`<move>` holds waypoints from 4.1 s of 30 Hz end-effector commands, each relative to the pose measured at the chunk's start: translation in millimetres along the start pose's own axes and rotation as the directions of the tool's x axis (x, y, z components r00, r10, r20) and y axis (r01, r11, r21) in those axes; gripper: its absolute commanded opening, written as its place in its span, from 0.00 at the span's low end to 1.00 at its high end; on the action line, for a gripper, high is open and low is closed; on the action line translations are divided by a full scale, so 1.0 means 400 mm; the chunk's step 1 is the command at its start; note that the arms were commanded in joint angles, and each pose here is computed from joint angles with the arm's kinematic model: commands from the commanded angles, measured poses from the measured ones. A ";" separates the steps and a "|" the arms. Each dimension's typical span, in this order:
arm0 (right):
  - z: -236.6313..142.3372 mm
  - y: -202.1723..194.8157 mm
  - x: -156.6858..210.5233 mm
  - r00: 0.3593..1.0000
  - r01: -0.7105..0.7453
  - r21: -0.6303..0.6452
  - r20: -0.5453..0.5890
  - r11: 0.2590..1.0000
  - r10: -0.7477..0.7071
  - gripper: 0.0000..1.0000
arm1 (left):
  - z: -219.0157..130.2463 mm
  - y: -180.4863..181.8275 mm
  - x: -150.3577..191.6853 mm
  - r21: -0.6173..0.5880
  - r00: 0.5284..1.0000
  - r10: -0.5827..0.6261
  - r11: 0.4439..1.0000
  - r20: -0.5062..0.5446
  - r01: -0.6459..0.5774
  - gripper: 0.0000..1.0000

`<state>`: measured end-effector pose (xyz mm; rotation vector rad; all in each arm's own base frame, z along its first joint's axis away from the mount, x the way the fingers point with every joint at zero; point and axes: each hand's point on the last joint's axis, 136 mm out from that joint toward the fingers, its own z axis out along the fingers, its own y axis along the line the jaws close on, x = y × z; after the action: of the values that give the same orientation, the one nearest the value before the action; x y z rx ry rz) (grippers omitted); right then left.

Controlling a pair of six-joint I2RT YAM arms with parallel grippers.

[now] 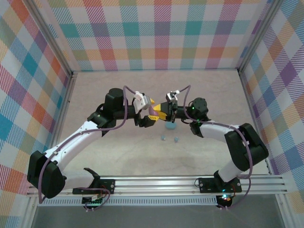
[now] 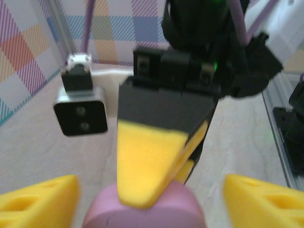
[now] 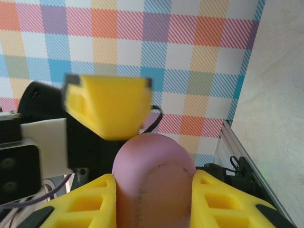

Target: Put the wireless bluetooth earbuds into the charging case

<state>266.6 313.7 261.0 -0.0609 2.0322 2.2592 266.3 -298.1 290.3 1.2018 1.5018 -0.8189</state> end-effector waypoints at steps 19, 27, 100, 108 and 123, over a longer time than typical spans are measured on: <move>-0.037 0.095 -0.090 0.886 0.323 0.035 0.339 0.946 -0.315 0.16 | -0.034 0.072 -0.093 0.133 0.551 -0.824 0.566 0.133 0.813 0.80; -0.040 0.098 -0.087 0.881 0.316 0.036 0.360 0.948 -0.307 0.16 | 0.016 0.056 -0.050 0.137 0.482 -0.875 0.484 0.051 0.864 0.68; -0.076 0.079 -0.041 0.905 0.321 0.016 0.289 0.947 -0.312 0.09 | 0.013 -0.004 -0.079 0.262 0.578 -0.805 0.534 -0.135 0.804 0.40; -0.084 0.070 -0.034 0.905 0.313 0.020 0.297 0.949 -0.305 0.10 | 0.007 0.013 -0.073 0.261 0.558 -0.822 0.518 -0.113 0.815 0.38; -0.083 0.078 -0.031 0.908 0.308 0.000 0.297 0.951 -0.294 0.09 | -0.015 0.040 -0.064 0.243 0.546 -0.833 0.513 -0.088 0.823 0.44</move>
<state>277.9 278.7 295.5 -0.0406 1.6746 1.9892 275.9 -303.2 298.2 0.5129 2.0861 -1.7227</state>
